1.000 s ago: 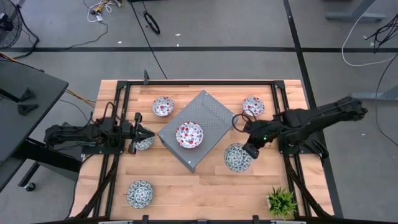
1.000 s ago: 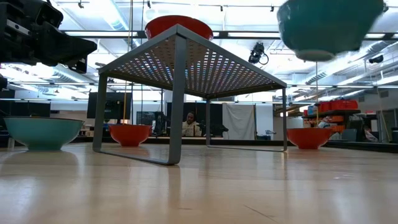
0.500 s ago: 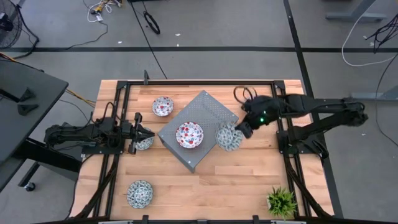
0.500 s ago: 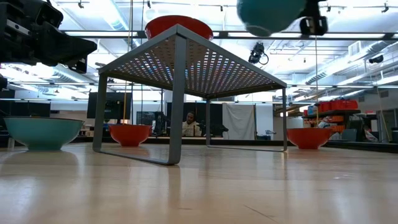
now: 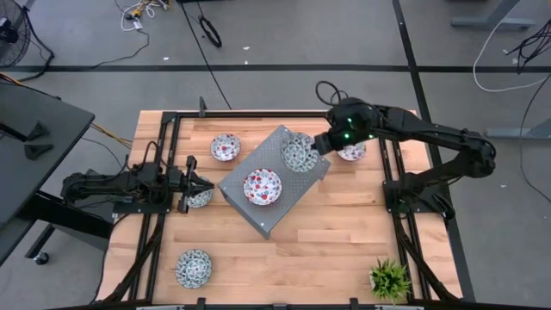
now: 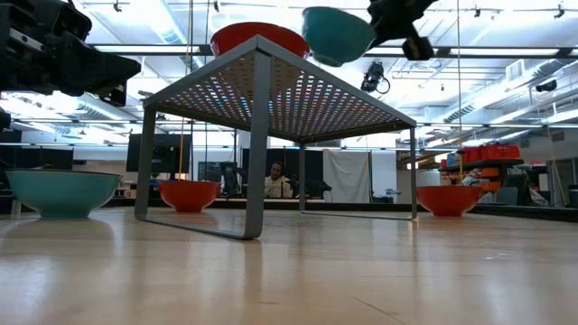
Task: Pick & Place Mini bowls
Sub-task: Put the right blue patterned bowl on the shelf
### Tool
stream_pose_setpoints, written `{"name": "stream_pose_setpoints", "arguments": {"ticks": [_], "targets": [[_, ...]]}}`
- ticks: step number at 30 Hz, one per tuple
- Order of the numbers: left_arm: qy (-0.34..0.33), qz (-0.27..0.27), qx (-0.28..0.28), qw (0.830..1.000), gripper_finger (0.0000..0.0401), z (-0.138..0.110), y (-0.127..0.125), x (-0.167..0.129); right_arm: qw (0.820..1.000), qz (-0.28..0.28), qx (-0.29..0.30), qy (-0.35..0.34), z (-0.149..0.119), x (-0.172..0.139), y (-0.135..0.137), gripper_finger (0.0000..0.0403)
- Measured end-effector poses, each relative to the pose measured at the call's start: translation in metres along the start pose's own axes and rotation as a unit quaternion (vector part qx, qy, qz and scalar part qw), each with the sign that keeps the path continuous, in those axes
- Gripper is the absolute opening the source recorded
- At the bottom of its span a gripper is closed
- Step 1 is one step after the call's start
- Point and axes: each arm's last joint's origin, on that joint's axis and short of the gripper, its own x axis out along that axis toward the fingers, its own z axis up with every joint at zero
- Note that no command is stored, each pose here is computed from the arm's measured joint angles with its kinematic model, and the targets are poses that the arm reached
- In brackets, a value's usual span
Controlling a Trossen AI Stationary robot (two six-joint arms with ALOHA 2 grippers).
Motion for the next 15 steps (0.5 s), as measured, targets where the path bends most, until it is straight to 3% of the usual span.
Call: {"name": "stream_pose_setpoints", "arguments": {"ticks": [15], "targets": [[0.000,0.000,0.000,1.000,0.0030,0.000,0.000,0.000,0.995,-0.033,0.073,0.065,0.016,0.044,-0.018,0.0000]]}}
